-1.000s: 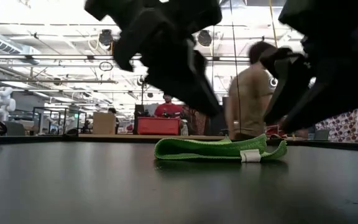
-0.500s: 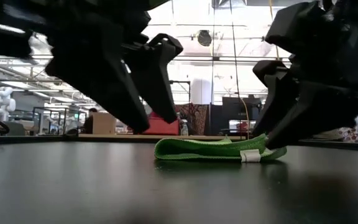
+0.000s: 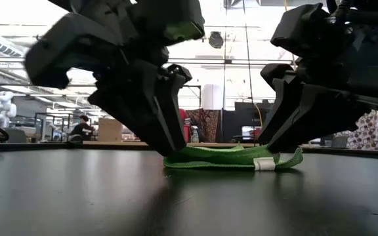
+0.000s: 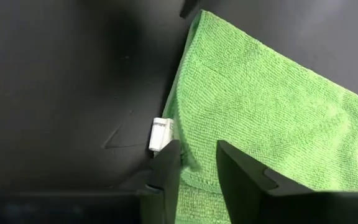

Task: Roll towel
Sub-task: Fold green microfiber towel

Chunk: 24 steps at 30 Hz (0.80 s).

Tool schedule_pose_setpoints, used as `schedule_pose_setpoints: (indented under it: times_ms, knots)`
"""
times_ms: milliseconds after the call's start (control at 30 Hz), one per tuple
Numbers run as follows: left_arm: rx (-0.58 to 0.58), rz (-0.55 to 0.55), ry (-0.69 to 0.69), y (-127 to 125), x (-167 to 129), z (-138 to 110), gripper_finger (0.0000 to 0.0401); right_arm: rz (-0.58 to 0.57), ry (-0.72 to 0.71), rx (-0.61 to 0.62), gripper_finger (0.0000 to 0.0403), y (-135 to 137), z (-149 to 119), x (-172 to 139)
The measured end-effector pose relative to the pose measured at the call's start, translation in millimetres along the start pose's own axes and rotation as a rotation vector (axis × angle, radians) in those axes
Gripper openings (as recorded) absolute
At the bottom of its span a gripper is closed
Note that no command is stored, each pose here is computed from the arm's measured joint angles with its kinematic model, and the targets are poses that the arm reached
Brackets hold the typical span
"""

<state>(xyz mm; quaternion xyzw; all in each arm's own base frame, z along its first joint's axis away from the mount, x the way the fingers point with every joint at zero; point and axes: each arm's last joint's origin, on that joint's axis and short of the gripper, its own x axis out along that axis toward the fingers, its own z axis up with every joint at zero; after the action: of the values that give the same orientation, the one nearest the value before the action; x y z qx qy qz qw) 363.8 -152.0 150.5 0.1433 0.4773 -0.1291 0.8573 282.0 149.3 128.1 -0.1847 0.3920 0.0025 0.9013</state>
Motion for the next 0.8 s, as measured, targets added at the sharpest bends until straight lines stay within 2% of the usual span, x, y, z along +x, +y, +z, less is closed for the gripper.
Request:
schedule_pose_setpoints:
  times_ms: [267, 533, 800]
  knots:
    - [-0.046, -0.07, 0.021, 5.2, 11.2, -4.0, 0.0138, 0.023, 0.005, -0.021, 0.0041, -1.7, 0.0, 1.3]
    - [-0.073, -0.069, 0.037, 6.0, 17.6, -6.5, 0.0138, 0.061, 0.029, -0.022, 0.0005, -5.3, -1.6, 3.5]
    - [-0.077, -0.074, 0.045, 7.6, 18.0, -7.4, 0.0138, 0.061, 0.052, -0.042, 0.0001, -10.1, -0.2, -12.1]
